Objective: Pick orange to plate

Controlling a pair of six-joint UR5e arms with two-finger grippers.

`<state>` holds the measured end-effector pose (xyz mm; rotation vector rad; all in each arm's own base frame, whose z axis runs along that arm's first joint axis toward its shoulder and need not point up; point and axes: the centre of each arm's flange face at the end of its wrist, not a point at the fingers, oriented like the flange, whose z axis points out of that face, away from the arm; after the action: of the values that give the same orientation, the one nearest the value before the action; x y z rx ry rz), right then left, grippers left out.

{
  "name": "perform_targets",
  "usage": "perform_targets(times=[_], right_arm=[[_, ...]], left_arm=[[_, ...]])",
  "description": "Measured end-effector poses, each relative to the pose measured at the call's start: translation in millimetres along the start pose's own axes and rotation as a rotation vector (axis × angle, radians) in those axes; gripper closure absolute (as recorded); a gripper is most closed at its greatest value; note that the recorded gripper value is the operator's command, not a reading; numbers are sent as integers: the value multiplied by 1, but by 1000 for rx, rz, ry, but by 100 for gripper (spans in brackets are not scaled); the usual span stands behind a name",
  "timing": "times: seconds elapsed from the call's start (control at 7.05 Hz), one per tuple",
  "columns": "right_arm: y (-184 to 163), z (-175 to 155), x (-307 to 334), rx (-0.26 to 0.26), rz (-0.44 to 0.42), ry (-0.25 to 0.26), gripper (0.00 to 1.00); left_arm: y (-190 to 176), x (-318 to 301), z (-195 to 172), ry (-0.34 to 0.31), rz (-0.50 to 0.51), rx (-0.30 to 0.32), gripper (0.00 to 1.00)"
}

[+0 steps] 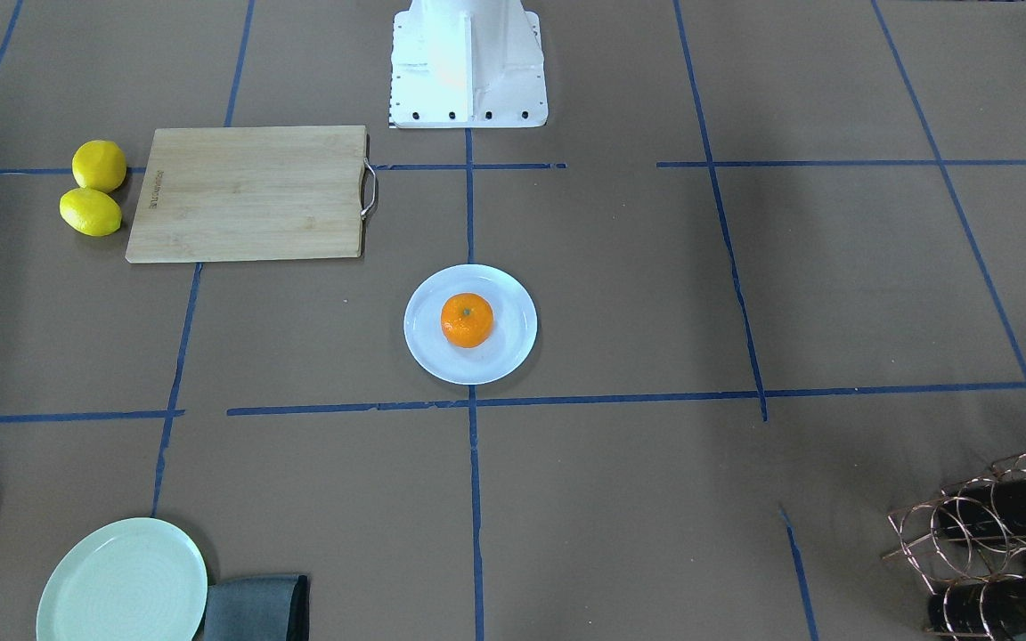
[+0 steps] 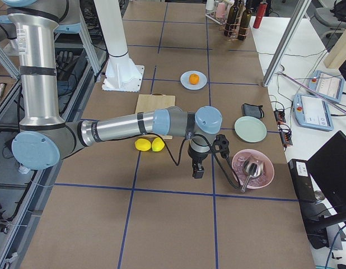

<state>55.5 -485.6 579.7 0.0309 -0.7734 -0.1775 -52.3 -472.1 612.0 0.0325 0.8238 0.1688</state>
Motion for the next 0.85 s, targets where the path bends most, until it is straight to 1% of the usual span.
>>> perform_targets(times=[0.57,0.85], right_arm=[[0,4,4,40,-33,3,0],[-1,3,3,47,-37,5,0]], left_arm=[[0,0,-1,-1,3,2,0],[0,0,-1,-1,3,2,0]])
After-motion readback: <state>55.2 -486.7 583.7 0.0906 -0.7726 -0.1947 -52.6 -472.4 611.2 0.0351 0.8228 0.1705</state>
